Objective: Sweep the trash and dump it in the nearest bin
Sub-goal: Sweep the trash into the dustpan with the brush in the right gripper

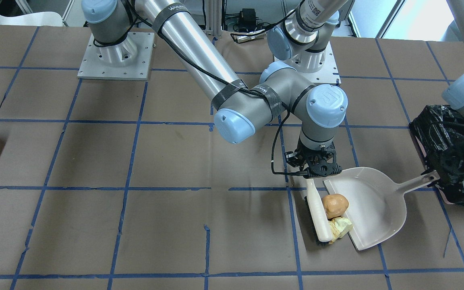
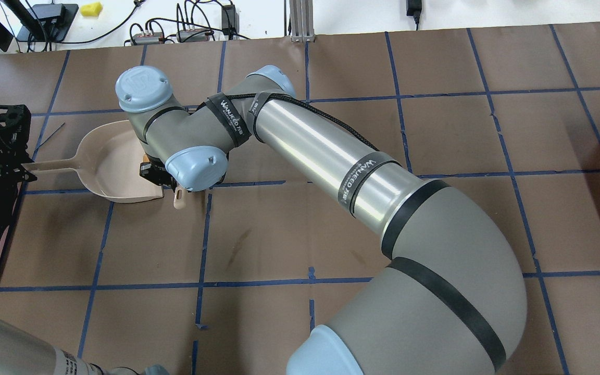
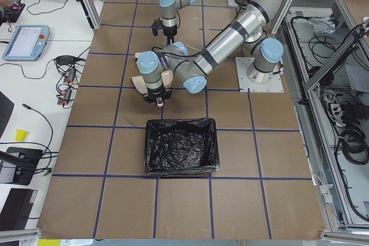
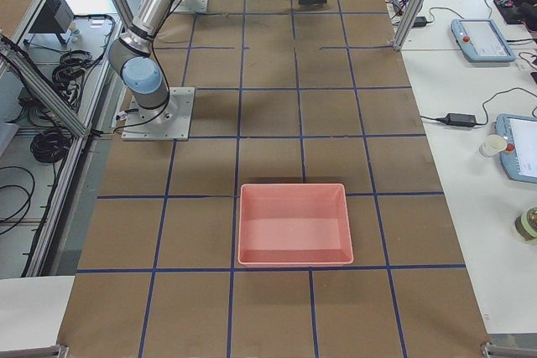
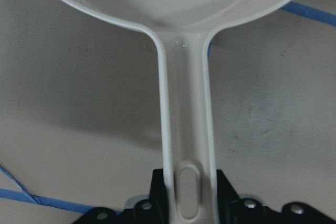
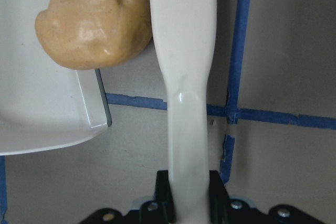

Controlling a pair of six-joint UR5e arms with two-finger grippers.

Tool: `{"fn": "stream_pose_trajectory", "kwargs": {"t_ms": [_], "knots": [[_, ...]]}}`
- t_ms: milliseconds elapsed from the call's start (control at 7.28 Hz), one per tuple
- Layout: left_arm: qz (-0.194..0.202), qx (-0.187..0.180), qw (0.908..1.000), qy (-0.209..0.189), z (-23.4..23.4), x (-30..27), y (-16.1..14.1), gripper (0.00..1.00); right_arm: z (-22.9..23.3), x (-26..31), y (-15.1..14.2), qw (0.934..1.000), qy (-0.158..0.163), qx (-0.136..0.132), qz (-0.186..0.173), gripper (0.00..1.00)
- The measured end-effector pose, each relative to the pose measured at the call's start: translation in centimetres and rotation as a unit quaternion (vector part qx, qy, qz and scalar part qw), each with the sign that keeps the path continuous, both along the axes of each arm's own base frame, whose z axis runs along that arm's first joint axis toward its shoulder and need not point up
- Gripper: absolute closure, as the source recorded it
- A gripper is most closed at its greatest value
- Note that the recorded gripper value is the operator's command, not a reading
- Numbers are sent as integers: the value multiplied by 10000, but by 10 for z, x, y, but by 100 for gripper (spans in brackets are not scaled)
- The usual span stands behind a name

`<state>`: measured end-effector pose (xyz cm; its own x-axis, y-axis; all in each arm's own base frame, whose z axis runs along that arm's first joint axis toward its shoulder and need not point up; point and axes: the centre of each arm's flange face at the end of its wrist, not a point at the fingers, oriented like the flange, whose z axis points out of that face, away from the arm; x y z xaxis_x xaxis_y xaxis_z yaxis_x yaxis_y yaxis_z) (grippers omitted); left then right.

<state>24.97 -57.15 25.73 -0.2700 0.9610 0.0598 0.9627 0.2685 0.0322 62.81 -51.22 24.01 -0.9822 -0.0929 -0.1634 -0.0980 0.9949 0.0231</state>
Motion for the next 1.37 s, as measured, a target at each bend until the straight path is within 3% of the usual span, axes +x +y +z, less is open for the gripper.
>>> {"fn": "stream_pose_trajectory", "kwargs": {"t_ms": [824, 1373], "knots": [[9, -6, 10000, -5, 1, -1, 0, 100, 24, 68, 46, 9992, -323, -104, -220, 88], [76, -14, 10000, 10, 0, -1, 0, 100, 43, 92, 72, 9972, -569, 30, -488, 87]]}}
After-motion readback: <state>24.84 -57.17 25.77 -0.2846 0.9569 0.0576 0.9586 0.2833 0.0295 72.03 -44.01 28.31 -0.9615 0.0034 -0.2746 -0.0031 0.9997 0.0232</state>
